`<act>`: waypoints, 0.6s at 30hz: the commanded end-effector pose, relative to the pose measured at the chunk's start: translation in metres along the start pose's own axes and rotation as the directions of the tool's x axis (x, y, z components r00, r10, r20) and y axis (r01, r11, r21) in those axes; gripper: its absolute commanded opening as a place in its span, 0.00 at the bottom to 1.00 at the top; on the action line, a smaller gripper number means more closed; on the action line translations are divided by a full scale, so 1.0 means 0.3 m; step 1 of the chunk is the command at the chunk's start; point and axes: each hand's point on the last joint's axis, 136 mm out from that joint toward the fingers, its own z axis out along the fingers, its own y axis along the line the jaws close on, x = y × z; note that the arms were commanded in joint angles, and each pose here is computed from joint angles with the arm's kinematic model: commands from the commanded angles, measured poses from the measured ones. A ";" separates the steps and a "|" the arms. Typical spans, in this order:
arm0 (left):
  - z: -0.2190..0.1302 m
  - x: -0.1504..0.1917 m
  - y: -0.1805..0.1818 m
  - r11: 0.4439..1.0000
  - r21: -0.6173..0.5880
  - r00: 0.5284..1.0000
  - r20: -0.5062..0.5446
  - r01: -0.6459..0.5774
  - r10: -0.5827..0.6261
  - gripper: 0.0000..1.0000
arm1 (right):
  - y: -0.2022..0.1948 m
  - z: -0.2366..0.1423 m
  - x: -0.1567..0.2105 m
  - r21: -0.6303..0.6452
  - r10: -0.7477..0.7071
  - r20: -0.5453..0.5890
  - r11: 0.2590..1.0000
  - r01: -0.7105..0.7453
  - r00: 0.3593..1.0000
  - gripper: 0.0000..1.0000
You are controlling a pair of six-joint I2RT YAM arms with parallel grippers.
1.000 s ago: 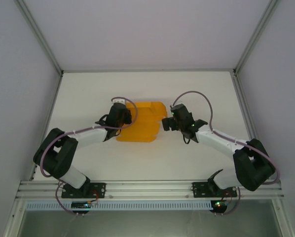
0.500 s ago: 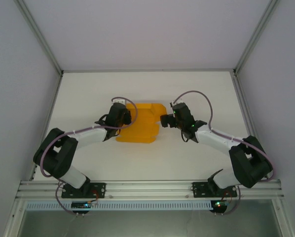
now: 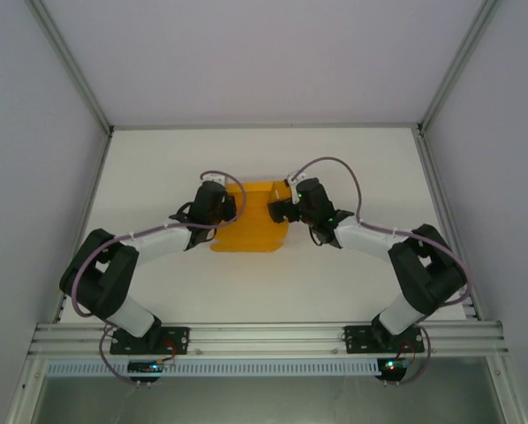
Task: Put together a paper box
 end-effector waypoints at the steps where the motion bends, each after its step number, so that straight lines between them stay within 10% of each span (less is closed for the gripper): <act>1: -0.015 -0.052 -0.073 0.996 0.080 0.999 0.026 0.024 -0.026 0.00 | -0.016 0.014 -0.084 0.112 -0.049 0.064 0.993 0.042 0.997 0.99; 18: -0.019 -0.076 -0.020 0.999 0.054 0.999 0.043 0.007 -0.009 0.00 | 0.047 -0.397 0.000 -0.215 -0.037 0.010 0.976 0.038 0.999 0.99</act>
